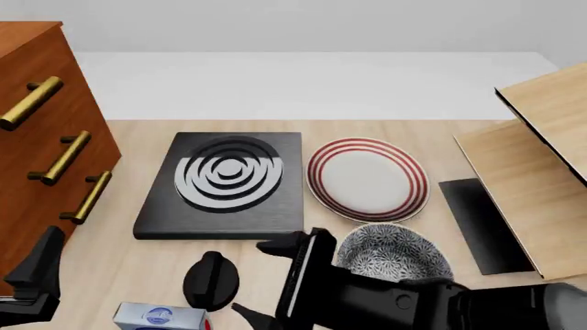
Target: Pick up the cream cheese and put it in the bowl.
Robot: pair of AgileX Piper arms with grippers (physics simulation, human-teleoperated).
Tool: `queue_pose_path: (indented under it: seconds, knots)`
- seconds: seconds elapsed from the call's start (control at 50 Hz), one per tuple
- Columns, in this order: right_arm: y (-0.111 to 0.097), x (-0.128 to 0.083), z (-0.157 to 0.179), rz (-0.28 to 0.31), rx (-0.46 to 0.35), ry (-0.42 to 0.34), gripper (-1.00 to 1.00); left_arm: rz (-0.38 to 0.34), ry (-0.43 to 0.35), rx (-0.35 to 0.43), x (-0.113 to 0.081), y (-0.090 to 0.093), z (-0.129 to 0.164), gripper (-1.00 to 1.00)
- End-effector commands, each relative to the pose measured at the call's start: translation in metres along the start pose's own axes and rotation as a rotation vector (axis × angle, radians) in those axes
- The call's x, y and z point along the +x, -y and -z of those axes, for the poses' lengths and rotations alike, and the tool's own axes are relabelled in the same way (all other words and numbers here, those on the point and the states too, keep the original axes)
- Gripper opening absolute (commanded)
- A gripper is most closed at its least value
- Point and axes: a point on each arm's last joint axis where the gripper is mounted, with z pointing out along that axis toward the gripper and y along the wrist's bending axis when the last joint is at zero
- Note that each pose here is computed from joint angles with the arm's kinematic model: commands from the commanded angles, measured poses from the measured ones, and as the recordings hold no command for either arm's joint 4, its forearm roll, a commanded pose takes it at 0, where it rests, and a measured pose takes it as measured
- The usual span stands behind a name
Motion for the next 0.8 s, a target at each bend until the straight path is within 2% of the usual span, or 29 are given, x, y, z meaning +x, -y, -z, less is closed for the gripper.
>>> queue_pose_path:
  seconds: [0.02, 0.46, 0.8]
  knots:
    - [-0.014, -0.011, -0.02, -0.003, -0.053, 0.01, 1.0, 0.0, 0.0, 0.0, 0.0, 0.0, 0.0, 1.0]
    - [-0.031, -0.021, -0.047, -0.037, -0.101, 0.021, 1.0, 0.0, 0.0, 0.0, 0.0, 0.0, 0.0, 1.0]
    - [-0.041, -0.011, -0.069, -0.083, -0.121, -0.006, 1.0, 0.0, 0.0, 0.0, 0.0, 0.0, 0.0, 1.0]
